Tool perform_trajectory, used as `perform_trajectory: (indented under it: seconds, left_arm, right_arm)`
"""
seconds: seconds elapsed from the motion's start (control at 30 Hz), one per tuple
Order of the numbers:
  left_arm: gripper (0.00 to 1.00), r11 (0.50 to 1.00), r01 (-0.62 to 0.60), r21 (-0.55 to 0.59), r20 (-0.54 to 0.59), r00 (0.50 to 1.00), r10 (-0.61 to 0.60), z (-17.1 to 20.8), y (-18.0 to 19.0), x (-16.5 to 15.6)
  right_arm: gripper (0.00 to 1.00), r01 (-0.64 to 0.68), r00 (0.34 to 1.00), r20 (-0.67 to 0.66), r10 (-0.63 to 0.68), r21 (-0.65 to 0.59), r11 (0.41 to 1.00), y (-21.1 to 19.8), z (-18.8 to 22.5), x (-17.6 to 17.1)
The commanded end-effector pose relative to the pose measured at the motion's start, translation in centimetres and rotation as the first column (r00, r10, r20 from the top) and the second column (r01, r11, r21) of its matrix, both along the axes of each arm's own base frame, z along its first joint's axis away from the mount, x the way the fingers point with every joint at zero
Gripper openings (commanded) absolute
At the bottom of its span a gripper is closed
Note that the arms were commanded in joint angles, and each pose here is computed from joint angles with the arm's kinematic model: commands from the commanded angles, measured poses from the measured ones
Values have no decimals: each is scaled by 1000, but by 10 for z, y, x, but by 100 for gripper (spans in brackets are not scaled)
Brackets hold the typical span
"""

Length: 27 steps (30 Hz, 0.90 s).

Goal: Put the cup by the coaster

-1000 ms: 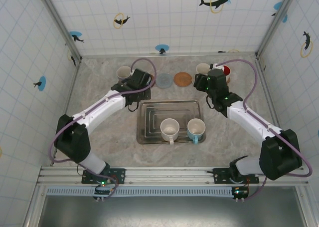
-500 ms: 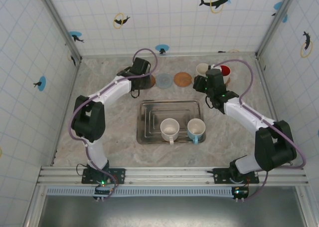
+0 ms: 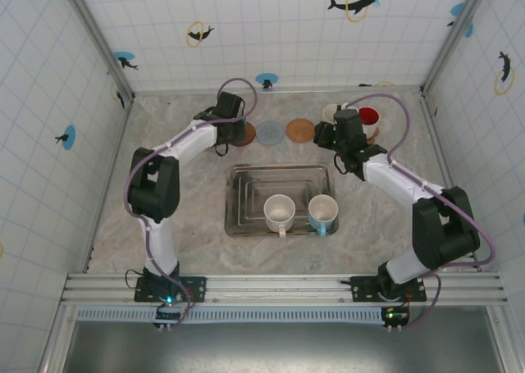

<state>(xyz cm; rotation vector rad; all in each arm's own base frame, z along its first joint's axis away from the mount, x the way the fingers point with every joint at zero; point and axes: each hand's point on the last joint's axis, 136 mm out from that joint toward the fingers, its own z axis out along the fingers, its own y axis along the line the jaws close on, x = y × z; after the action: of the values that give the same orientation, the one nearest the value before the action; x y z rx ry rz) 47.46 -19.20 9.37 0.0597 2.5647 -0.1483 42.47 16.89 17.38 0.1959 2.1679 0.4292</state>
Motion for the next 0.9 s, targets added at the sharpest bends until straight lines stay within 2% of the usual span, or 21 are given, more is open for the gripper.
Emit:
perform_trajectory:
  seconds: [0.0,0.57,0.87]
  left_arm:
    - [0,1000,14,-23,95,995,-11,22,-7,25]
    - [0,998,32,-48,69,997,-28,8,-14,27]
    - [0,999,24,-21,49,999,-23,1,-9,24]
  right_arm:
    - [68,5,999,44,-6,28,1000,4,20,14]
    - [67,-10,1000,26,9,32,999,9,16,18]
    - [67,-14,1000,22,14,33,999,10,16,18]
